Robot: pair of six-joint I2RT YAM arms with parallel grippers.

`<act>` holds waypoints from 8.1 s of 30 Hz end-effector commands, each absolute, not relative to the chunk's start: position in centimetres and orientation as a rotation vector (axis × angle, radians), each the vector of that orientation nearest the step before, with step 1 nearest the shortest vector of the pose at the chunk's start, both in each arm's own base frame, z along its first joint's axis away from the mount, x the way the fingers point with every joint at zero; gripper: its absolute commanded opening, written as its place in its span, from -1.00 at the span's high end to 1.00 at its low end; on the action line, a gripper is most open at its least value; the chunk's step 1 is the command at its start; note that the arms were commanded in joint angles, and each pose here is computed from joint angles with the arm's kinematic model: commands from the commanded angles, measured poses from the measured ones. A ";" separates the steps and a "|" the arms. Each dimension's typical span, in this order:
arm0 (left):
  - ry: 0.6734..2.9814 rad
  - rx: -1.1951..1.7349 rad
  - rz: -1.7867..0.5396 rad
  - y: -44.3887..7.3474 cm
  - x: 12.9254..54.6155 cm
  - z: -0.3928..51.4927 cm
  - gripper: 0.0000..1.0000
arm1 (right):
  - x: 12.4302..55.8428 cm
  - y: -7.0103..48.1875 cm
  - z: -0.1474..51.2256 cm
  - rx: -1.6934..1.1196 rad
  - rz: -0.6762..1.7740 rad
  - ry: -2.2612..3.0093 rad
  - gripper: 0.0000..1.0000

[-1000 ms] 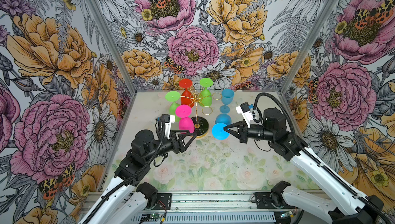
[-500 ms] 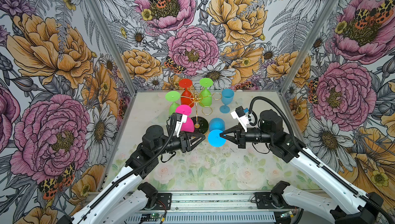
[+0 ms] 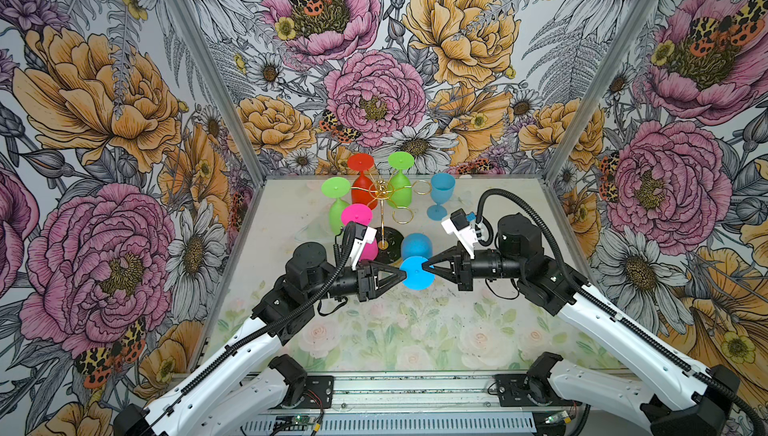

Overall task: Take the wine glass off the wine glass rack
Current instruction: 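Close the left gripper on the blue glass's foot beside the right gripper, then open the right gripper and withdraw it while the left gripper holds the glass, then turn the blue glass upright and lower it onto the table with the left gripper, then grasp the blue glass's bowl with the right gripper while the left holds the foot, then carry the blue glass past the rack with the right gripper while the left withdraws, then set the blue glass upright beside the light blue glass and open the right gripper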

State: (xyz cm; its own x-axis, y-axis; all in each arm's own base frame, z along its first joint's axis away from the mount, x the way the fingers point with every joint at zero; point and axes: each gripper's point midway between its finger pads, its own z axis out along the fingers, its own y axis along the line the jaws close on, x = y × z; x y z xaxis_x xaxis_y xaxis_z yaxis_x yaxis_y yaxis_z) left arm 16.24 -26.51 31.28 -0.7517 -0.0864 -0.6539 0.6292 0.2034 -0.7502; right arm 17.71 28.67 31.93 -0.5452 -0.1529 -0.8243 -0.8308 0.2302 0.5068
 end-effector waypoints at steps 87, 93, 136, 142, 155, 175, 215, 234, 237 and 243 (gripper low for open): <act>1.506 1.501 0.084 -29.8 13.3 19.3 1.00 | 28.1 19.3 25.8 -0.306 0.778 2.437 -0.27; 1.413 1.614 0.301 -29.0 13.6 16.9 1.00 | 28.3 19.0 27.8 -0.282 0.841 2.392 -0.28; 1.084 1.606 0.850 -28.4 15.7 17.7 1.00 | 25.3 23.9 27.1 -0.498 1.235 2.437 0.19; 1.069 1.613 0.881 -28.4 15.8 17.4 1.00 | 25.3 24.1 26.7 -0.504 1.237 2.449 0.26; 1.061 1.621 0.920 -28.2 16.0 16.9 1.00 | 25.4 24.1 26.1 -0.508 1.227 2.465 0.77; 1.085 1.618 0.874 -28.0 15.7 16.1 0.58 | 26.6 22.8 26.7 -0.461 1.086 2.437 1.00; 1.635 0.924 0.009 -23.6 16.7 23.5 -0.69 | 34.9 12.6 25.8 -0.188 0.183 2.377 1.00; 1.834 0.419 -0.288 -15.9 20.7 28.8 -0.81 | 40.7 8.0 24.7 -0.040 -0.039 2.366 1.00; 1.877 0.346 -0.298 -14.8 21.3 28.7 -0.81 | 41.9 7.5 24.9 -0.015 -0.053 2.353 1.00; 1.936 0.242 -0.301 -13.0 22.3 28.0 -0.81 | 44.9 6.6 24.6 0.026 -0.069 2.339 1.00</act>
